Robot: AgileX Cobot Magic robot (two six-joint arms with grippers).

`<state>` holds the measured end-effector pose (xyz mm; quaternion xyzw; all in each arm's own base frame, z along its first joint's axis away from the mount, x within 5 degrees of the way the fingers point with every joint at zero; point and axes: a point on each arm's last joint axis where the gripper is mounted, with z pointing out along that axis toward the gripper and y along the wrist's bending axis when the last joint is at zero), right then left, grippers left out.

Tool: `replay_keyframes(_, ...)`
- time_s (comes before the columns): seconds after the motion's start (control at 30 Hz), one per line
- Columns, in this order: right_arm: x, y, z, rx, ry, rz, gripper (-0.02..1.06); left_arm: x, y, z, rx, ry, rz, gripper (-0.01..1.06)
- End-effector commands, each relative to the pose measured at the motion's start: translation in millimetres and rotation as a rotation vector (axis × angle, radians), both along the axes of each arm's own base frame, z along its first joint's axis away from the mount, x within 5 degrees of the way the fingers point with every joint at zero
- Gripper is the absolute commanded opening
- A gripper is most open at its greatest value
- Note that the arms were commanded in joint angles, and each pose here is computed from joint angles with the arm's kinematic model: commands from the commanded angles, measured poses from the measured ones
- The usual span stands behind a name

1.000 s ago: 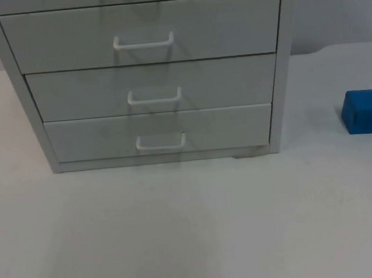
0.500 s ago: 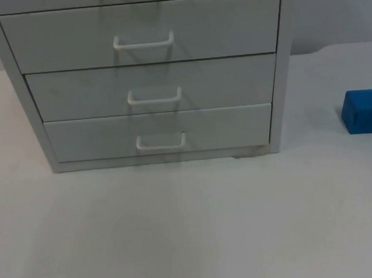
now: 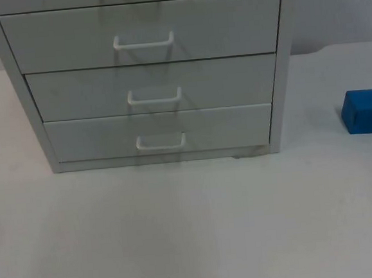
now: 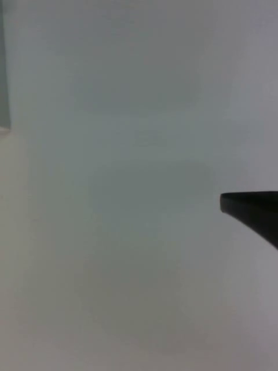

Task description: Open the drawer with the left hand, place the block into the drawer with the right hand, then close the drawer with the left hand.

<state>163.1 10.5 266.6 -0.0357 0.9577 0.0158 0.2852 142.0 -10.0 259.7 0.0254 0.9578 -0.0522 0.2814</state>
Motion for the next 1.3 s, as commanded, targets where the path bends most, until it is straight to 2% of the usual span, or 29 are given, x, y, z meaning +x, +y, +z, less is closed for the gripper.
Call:
replay_keyframes(0.0, 2, 0, 3, -0.001, -0.025, 0.001, 1.04, 4, -8, 3, -0.061, -0.027, -0.068, 1.05)
replay_keyframes(0.1, 2, 0, 3, -0.001, -0.023, 0.001, 1.04, 10, -20, 4, -0.150, 0.010, -0.181, 1.00)
replay_keyframes(0.2, 2, 0, 3, -0.001, -0.019, 0.002, 1.04, 17, -25, 5, -0.171, 0.034, -0.227, 0.94)
replay_keyframes(0.3, 1, 0, 2, -0.001, -0.016, 0.002, 1.04, 30, -35, 8, -0.169, 0.058, -0.284, 0.86)
replay_keyframes(0.33, 1, 0, 2, -0.001, -0.016, 0.002, 1.04, 30, -35, 8, -0.169, 0.058, -0.284, 0.86)
replay_keyframes(0.47, 3, 0, 3, -0.001, -0.031, 0.001, 1.04, 47, -65, 12, -0.139, 0.066, -0.432, 0.86)
replay_keyframes(0.5, 3, 0, 3, -0.001, -0.031, 0.001, 1.04, 47, -65, 12, -0.139, 0.066, -0.432, 0.86)
replay_keyframes(0.57, 4, 0, 4, -0.002, -0.056, 0.004, 1.04, 57, -88, 9, -0.058, 0.063, -0.529, 0.86)
replay_keyframes(0.6, 5, 0, 5, -0.001, -0.068, 0.004, 1.04, 58, -94, 9, -0.045, 0.056, -0.549, 0.86)
replay_keyframes(0.63, 6, 0, 6, -0.001, -0.082, 0.003, 1.04, 62, -110, 5, 0.032, 0.048, -0.614, 0.86)
replay_keyframes(0.67, 6, 0, 6, -0.001, -0.082, 0.003, 1.04, 62, -110, 5, 0.032, 0.048, -0.614, 0.86)
replay_keyframes(0.8, 6, 0, 5, -0.001, -0.074, 0.004, 1.04, 63, -150, -15, 0.282, 0.025, -0.818, 0.86)
replay_keyframes(0.83, 6, 0, 5, -0.001, -0.074, 0.004, 1.04, 63, -150, -15, 0.282, 0.025, -0.818, 0.86)
replay_keyframes(0.93, 5, 0, 5, -0.001, -0.069, 0.004, 1.04, 57, -174, -33, 0.468, -0.006, -1.000, 0.86)
replay_keyframes(1.0, 5, 0, 5, -0.001, -0.069, 0.004, 1.04, 55, -188, -43, 0.561, -0.044, -1.077, 0.86)
replay_keyframes(1.03, 5, 0, 5, -0.001, -0.069, 0.004, 1.04, 55, -188, -43, 0.561, -0.044, -1.077, 0.86)
replay_keyframes(1.13, 5, 0, 5, -0.001, -0.069, 0.004, 1.04, 54, -205, -56, 0.654, -0.102, -1.165, 0.86)
replay_keyframes(1.27, 5, 0, 5, -0.001, -0.069, 0.004, 1.04, 59, -211, -67, 0.665, -0.122, -1.188, 0.86)
